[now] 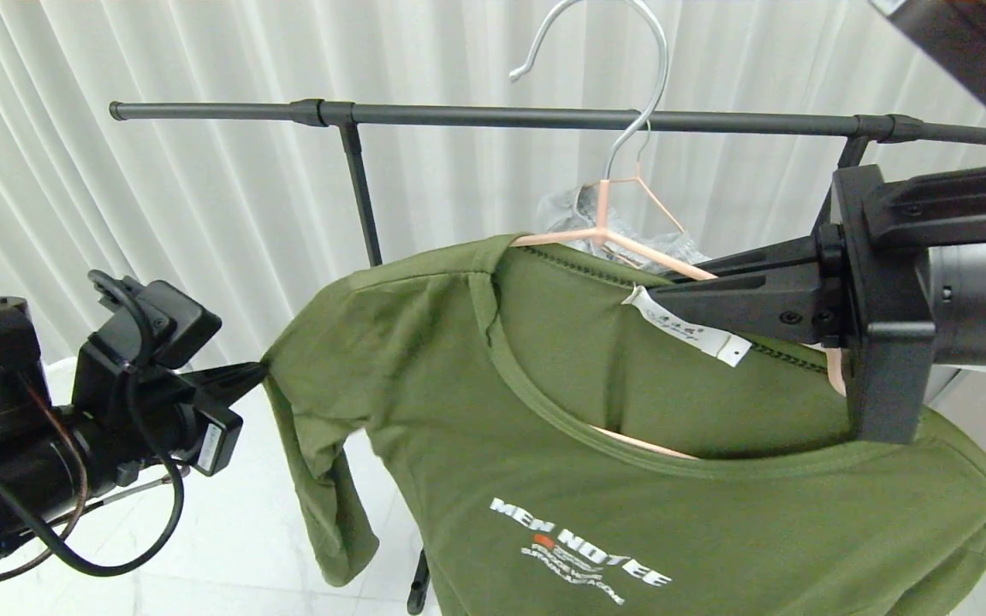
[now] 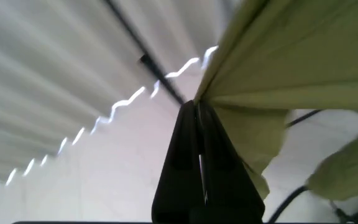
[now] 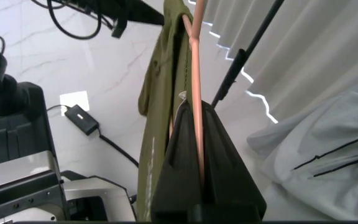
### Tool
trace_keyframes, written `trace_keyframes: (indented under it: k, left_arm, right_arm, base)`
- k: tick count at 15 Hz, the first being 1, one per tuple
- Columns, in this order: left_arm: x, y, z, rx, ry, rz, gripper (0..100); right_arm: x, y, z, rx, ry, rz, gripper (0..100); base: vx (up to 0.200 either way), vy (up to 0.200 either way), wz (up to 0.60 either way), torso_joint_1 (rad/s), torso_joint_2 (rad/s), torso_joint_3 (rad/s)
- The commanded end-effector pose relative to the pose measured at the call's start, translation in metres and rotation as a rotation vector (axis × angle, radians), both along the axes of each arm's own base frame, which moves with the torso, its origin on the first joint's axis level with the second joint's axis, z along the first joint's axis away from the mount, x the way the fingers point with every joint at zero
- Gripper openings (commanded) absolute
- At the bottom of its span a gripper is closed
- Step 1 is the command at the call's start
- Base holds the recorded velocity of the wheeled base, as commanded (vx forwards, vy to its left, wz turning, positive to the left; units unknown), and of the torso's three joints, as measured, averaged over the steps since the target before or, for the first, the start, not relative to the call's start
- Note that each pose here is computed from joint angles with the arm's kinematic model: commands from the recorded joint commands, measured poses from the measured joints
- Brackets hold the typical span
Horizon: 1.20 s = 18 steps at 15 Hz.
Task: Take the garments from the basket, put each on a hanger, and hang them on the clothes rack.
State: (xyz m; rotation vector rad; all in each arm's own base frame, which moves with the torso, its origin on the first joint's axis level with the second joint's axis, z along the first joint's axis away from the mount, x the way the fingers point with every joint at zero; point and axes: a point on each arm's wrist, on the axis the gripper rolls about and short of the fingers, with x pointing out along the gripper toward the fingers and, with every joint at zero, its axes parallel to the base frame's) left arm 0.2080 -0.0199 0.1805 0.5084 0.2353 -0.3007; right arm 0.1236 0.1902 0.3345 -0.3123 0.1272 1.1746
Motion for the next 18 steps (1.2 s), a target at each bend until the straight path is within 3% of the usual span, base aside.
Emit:
trace_keyframes:
  k: [1,6,7,12,18]
  left_arm:
    - [0.003,0.013,-0.002,0.003,0.008,0.065,0]
    - [0.002,0.015,-0.003,0.022,0.011,0.12,0]
    - [0.002,0.015,-0.003,0.022,0.01,0.119,100]
    - [-0.008,0.003,0.001,0.019,-0.015,0.061,100]
    - [-0.018,0.0,0.001,0.019,-0.026,0.044,100]
  right_arm:
    - [0.0,-0.001,0.0,0.0,0.0,-0.001,0]
    - [0.002,-0.002,0.0,0.001,-0.001,-0.013,0]
    - [0.004,-0.003,0.0,0.001,-0.001,-0.022,0]
    - [0.02,-0.016,0.0,-0.007,-0.004,-0.137,0]
    - [0.039,-0.08,-0.01,-0.078,0.03,-0.496,0]
  base:
    - [0.0,0.0,0.0,0.0,0.0,0.0]
    - [0.0,0.0,0.0,0.0,0.0,0.0]
    - [0.0,0.0,0.0,0.0,0.0,0.0]
    - [0.0,0.0,0.0,0.0,0.0,0.0]
    - [0.0,0.0,0.0,0.0,0.0,0.0]
